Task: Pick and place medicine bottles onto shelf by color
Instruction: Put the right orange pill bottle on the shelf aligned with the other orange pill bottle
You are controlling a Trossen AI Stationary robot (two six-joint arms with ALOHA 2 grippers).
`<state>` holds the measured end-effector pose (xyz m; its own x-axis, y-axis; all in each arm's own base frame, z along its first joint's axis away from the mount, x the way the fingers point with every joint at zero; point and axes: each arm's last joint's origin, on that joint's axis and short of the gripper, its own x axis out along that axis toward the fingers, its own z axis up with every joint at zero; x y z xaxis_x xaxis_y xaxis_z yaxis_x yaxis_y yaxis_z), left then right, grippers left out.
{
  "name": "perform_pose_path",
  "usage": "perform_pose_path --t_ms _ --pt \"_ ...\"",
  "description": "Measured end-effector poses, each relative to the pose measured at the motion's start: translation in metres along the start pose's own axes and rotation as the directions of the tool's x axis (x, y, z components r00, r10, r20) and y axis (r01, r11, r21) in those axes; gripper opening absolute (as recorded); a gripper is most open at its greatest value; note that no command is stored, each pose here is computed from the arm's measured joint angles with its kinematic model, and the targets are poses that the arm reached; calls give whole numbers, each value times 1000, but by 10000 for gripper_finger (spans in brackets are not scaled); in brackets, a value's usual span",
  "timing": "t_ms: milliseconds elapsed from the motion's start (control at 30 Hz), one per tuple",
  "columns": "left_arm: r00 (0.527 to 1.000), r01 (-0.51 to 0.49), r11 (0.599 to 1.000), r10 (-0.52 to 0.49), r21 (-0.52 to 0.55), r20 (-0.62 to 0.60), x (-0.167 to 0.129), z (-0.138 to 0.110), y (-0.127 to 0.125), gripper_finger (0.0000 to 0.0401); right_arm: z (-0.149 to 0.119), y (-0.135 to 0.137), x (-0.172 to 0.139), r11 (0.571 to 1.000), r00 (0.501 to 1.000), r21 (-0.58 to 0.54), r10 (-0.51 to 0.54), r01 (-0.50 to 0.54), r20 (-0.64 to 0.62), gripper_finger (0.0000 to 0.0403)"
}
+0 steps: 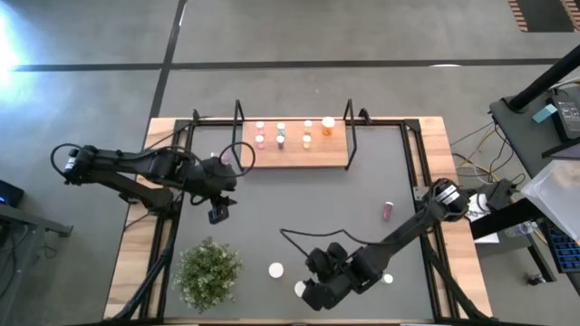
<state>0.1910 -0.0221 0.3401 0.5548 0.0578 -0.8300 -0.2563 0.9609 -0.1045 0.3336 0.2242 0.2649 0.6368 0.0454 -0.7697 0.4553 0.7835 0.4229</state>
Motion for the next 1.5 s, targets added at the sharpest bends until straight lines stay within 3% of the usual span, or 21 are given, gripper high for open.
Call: perform_pose_path --t_ms 133,300,500,700,933,1167,1500 --pt "1000 5 1000 -4 -19 6 5 -1 -1 176 -5 3 8 993 996 -105 38 -46 -75 275" --pt "1000 5 1000 -5 -22 8 4 -2 -1 176 -6 12 5 981 992 -154 116 -121 -43 271" --pt "1000 8 1000 -8 -22 14 2 -2 -1 176 -15 15 7 949 996 -308 82 -65 41 257" --pt "1000 9 1000 -8 -19 16 2 -2 0 176 -25 15 24 945 998 -325 46 -30 41 251" --pt "1000 7 1000 -7 -17 17 2 -2 0 176 -28 23 36 939 991 -335 107 -75 79 249" --pt "1000 7 1000 -7 -21 17 2 -2 0 176 -31 22 48 943 990 -331 80 -37 115 249" --pt "1000 7 1000 -7 -21 16 2 -2 0 176 -31 24 47 944 988 -325 94 -49 125 249"
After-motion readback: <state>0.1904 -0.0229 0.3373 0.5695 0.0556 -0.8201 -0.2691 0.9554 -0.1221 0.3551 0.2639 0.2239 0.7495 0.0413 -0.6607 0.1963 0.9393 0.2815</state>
